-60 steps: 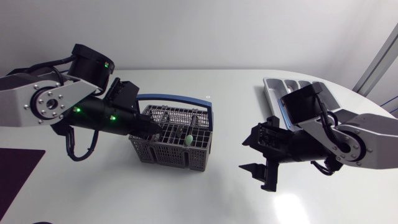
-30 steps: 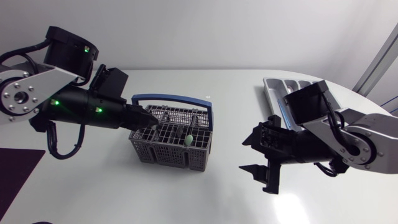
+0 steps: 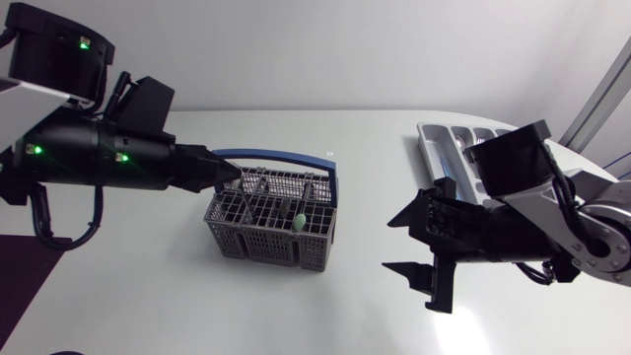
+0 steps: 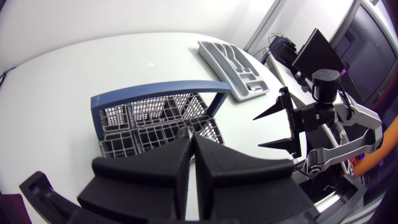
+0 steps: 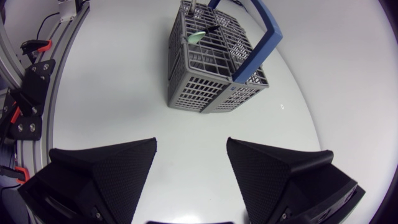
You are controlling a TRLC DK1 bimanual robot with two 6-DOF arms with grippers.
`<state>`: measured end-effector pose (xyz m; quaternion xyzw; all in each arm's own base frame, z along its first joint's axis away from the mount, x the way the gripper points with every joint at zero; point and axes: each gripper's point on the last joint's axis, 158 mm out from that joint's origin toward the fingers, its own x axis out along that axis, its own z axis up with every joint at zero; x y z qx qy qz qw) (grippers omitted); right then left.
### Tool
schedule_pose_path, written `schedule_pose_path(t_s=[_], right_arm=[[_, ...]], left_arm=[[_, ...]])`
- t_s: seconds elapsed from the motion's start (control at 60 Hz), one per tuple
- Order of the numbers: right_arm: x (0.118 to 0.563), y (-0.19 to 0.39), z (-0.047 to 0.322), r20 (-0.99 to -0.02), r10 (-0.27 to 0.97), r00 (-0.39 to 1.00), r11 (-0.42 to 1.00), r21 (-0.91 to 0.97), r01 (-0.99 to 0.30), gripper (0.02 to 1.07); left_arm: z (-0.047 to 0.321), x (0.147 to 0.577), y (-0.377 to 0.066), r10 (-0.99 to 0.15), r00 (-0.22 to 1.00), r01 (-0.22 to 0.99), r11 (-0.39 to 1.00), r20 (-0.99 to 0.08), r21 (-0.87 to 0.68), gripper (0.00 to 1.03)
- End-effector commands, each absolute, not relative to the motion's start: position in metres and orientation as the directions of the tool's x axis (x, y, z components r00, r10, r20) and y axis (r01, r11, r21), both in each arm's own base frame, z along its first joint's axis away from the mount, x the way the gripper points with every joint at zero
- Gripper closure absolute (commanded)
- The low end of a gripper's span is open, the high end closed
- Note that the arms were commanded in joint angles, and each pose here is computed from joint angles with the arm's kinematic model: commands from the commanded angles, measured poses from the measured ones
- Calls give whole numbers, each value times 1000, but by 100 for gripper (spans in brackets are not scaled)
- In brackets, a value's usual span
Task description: Unload the cutlery basket into the drawer organizer.
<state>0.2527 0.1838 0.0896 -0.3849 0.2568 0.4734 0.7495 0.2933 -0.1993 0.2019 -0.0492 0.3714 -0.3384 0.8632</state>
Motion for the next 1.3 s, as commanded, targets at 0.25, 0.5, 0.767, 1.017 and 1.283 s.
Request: schedule_pose_path(t_s=[0.25, 0.5, 0.767, 1.017, 1.283], right_arm=[[235, 191, 113, -714, 552, 432, 282, -327, -902, 26], [218, 209, 129, -675, 634, 376, 270, -263, -926, 26], [200, 242, 143, -629, 736, 251, 212, -137, -967, 26], [195, 269, 145, -597, 789, 143, 143, -48, -989, 30], [185, 274, 156, -533, 845, 56, 76, 16, -997, 53]], left_arm=[[254, 268, -211, -678, 515, 578, 727, -524, -372, 99], [249, 241, -243, -720, 438, 621, 675, -538, -398, 99], [232, 208, -283, -759, 335, 667, 609, -558, -429, 99], [218, 192, -312, -763, 283, 682, 586, -582, -437, 99], [211, 188, -333, -759, 259, 686, 580, -598, -439, 99]])
